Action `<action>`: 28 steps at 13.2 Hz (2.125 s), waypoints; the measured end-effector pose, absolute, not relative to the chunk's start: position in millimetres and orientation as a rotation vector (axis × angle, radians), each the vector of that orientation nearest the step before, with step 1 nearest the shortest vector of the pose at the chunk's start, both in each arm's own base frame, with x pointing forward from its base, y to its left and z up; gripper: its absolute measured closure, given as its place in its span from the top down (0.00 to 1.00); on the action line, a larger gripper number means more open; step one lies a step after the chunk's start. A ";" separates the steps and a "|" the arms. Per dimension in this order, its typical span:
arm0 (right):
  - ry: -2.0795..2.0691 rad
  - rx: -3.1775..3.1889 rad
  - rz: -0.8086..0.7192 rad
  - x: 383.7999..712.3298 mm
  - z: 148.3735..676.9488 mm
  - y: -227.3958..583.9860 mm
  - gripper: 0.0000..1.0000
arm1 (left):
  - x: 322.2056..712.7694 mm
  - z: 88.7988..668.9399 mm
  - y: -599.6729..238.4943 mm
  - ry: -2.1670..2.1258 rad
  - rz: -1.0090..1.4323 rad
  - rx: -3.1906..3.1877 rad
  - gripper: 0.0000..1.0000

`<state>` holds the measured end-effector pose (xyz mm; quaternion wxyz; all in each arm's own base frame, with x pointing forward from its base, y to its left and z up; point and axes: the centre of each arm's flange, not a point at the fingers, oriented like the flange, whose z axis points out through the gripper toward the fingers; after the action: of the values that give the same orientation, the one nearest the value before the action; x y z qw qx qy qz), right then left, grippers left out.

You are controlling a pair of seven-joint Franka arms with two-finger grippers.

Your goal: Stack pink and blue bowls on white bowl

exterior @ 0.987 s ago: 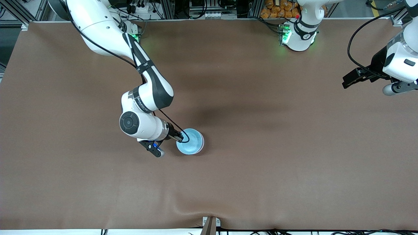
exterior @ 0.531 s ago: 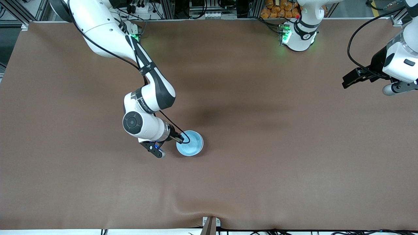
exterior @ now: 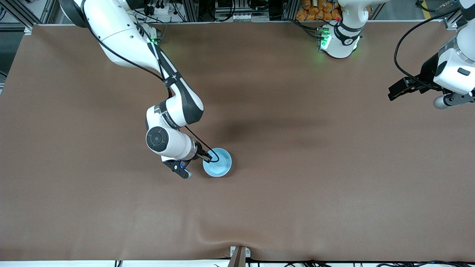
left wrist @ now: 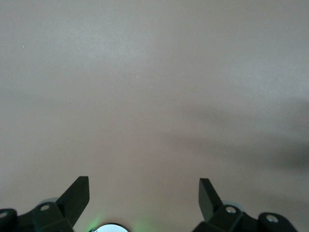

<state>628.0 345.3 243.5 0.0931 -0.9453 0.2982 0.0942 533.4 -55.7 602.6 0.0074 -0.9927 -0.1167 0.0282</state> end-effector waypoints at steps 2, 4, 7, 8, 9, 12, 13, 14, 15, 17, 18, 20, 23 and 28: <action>0.890 -2.806 0.275 629.4 243.5 343.4 0.37 | 533.2 601.4 -56.3 -0.363 0.092 -3.104 1.00; 0.891 -2.808 0.274 633.0 248.9 341.3 0.59 | 533.2 600.4 -57.1 -0.361 0.094 -3.103 1.00; 0.879 -2.845 0.295 649.8 290.4 329.9 0.90 | 533.3 598.6 -58.7 -0.356 0.099 -3.103 1.00; 0.880 -2.859 0.271 659.9 313.8 319.6 1.00 | 533.3 598.2 -58.7 -0.356 0.100 -3.103 1.00; 0.896 -2.853 0.243 672.4 337.7 303.5 1.00 | 533.4 598.1 -58.8 -0.355 0.100 -3.103 1.00; 0.844 -2.815 0.215 705.0 406.2 222.7 1.00 | 533.3 597.8 -58.9 -0.355 0.101 -3.103 1.00; 0.776 -2.827 0.186 710.3 427.1 195.4 1.00 | 533.4 597.7 -58.9 -0.355 0.101 -3.103 1.00; 0.726 -2.852 0.157 711.7 446.7 170.4 1.00 | 533.4 597.7 -58.9 -0.355 0.100 -3.103 1.00; 0.684 -2.872 0.154 710.3 462.8 145.1 1.00 | 533.5 597.7 -58.8 -0.355 0.100 -3.103 1.00; 0.559 -2.900 0.164 704.0 490.3 96.1 1.00 | 533.5 597.8 -58.8 -0.355 0.098 -3.104 1.00; 0.514 -2.919 0.152 699.1 506.8 74.5 1.00 | 533.6 597.9 -59.7 -0.354 0.097 -3.106 1.00; 0.507 -2.940 0.124 684.5 544.0 46.3 1.00 | 534.2 595.4 -70.8 -0.328 0.101 -3.121 1.00; 0.490 -2.985 0.036 653.5 607.6 42.6 1.00 | 536.9 580.1 -107.5 -0.251 0.129 -3.129 1.00; 0.394 -3.084 -0.010 602.0 646.4 42.6 1.00 | 541.8 564.3 -139.9 -0.183 0.133 -3.144 1.00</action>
<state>602.0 42.6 646.4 0.0162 -0.9918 0.1266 -0.0033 541.8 -139.9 564.3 -0.0051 -0.9974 -0.0582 0.0421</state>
